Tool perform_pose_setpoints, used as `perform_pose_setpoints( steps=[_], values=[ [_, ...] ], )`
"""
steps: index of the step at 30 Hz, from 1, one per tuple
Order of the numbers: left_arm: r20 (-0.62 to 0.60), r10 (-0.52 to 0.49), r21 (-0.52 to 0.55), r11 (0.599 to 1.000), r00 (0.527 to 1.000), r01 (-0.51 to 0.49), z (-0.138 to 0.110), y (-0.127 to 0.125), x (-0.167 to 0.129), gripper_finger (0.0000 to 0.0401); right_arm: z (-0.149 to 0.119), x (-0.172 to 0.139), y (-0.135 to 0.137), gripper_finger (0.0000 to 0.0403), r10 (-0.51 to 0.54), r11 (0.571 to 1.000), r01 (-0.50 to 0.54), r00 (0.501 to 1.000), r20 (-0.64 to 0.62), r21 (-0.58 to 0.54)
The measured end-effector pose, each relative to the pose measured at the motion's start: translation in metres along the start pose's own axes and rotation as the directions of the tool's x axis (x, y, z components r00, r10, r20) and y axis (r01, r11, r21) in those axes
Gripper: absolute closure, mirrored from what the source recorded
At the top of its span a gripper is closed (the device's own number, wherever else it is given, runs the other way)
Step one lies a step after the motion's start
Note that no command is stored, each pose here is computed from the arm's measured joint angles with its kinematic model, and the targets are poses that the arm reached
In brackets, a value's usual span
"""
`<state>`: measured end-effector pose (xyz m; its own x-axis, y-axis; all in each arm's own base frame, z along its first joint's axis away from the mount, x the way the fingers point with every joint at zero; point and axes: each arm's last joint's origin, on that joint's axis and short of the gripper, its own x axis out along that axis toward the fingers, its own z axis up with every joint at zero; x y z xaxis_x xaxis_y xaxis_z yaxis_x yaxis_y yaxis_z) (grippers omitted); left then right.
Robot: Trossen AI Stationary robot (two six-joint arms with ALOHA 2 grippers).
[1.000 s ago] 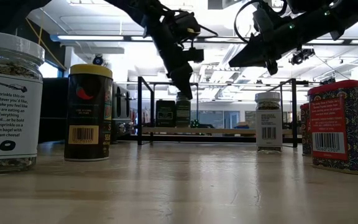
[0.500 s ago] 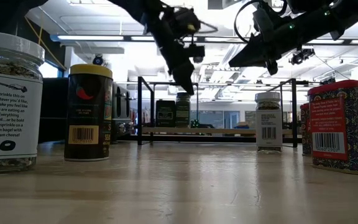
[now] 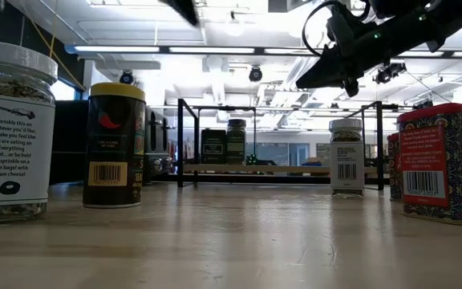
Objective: Shelf spices
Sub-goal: Put the green seasoning bottle on the shelf aligned with the other green seasoning bottles
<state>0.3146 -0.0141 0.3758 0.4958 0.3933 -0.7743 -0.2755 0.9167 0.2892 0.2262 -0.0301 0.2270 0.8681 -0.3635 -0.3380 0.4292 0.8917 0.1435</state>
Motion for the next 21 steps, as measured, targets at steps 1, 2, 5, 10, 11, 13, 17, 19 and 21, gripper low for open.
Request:
perform_pose_setpoints(
  steps=[1, 2, 5, 10, 11, 13, 17, 19, 21],
  values=[
    [-0.034, 0.009, -0.035, 0.999, 0.999, -0.010, -0.009, -0.007, -0.011, 0.0401, 0.000, 0.000, 0.000, 0.0403, 0.000, 1.000, 0.000, 1.000, -0.001, -0.005],
    [-0.062, 0.010, -0.080, 0.997, 0.998, -0.015, -0.018, -0.013, -0.022, 0.0401, 0.000, 0.000, 0.000, 0.0403, 0.000, 1.000, 0.000, 1.000, 0.000, -0.010],
    [-0.157, -0.007, -0.248, 0.968, 0.988, -0.032, -0.044, -0.029, -0.051, 0.0400, 0.000, 0.000, 0.000, 0.0403, 0.000, 1.000, 0.000, 1.000, 0.000, -0.014],
    [-0.195, -0.094, -0.565, 0.825, 0.976, -0.033, -0.070, -0.059, -0.079, 0.0364, 0.001, 0.000, 0.000, 0.0403, 0.003, 1.000, -0.003, 1.000, 0.010, -0.013],
    [-0.205, -0.112, -0.619, 0.785, 0.972, -0.040, -0.075, -0.065, -0.082, 0.0349, 0.001, 0.000, 0.000, 0.0403, 0.003, 1.000, -0.003, 1.000, 0.011, -0.015],
    [-0.256, -0.143, -0.695, 0.715, 0.956, -0.079, -0.086, -0.075, -0.083, 0.0314, 0.001, 0.000, 0.000, 0.0403, 0.004, 1.000, -0.004, 1.000, 0.013, -0.015],
    [-0.385, -0.151, -0.755, 0.618, 0.910, -0.217, -0.114, -0.098, -0.073, 0.0236, 0.001, 0.000, 0.001, 0.0403, 0.021, 1.000, -0.021, 1.000, 0.006, -0.017],
    [-0.477, -0.153, -0.749, 0.586, 0.866, -0.309, -0.130, -0.105, -0.065, 0.0197, 0.001, 0.000, 0.001, 0.0403, 0.029, 0.999, -0.029, 1.000, 0.002, -0.028],
    [-0.563, -0.166, -0.729, 0.561, 0.810, -0.392, -0.143, -0.111, -0.058, 0.0161, 0.000, 0.000, 0.001, 0.0403, 0.036, 0.999, -0.036, 0.999, -0.001, -0.034]
  ],
)
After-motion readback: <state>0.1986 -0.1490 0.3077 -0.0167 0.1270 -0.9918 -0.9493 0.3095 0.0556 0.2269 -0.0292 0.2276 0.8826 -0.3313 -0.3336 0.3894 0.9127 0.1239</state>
